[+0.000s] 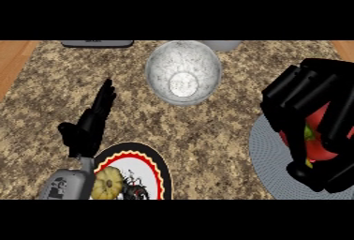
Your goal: Pick the bell pepper from the placemat and place it in the bowl
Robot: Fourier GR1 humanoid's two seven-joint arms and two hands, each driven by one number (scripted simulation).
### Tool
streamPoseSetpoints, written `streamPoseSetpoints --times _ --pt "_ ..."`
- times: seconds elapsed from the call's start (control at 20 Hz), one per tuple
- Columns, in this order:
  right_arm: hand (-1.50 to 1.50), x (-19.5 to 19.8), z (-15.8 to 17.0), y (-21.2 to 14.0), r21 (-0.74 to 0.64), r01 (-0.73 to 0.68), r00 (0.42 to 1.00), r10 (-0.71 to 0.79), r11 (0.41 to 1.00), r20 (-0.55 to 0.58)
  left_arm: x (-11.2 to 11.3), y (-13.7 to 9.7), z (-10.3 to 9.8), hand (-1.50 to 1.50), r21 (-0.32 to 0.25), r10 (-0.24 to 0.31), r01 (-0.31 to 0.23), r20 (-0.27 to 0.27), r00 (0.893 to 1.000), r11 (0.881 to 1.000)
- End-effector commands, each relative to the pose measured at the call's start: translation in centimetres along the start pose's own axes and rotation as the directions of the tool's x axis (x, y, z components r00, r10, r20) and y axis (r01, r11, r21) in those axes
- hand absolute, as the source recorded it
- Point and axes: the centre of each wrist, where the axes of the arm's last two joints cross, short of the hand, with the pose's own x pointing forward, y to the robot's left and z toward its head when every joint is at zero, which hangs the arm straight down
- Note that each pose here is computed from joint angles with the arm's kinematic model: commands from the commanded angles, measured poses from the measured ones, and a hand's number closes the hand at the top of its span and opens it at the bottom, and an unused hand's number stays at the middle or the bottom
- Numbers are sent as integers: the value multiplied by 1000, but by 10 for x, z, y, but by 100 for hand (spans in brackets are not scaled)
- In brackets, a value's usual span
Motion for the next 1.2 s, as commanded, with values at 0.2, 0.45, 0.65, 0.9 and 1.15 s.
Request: streamPoseSetpoints --times 0.2,0.45,0.65,0.9,1.15 --pt "150 -19 -59 -22 -38 -118 989 114 992 -94 6 -1 5 0 -11 -1 1 7 1000 1000" --pt "150 -39 -74 -20 -4 -332 932 327 943 -158 -6 4 8 0 -36 15 -15 14 1000 999" --pt "150 -80 -88 5 0 -412 900 407 911 -158 1 7 6 0 -24 4 -4 -6 1000 1000" --pt "150 -128 -101 -4 -1 -390 897 380 921 -226 7 -2 2 0 -6 -6 6 7 1000 1000" --pt "150 -174 -91 -1 -11 -437 872 421 899 -251 11 -21 -8 0 -37 -9 10 19 1000 999"
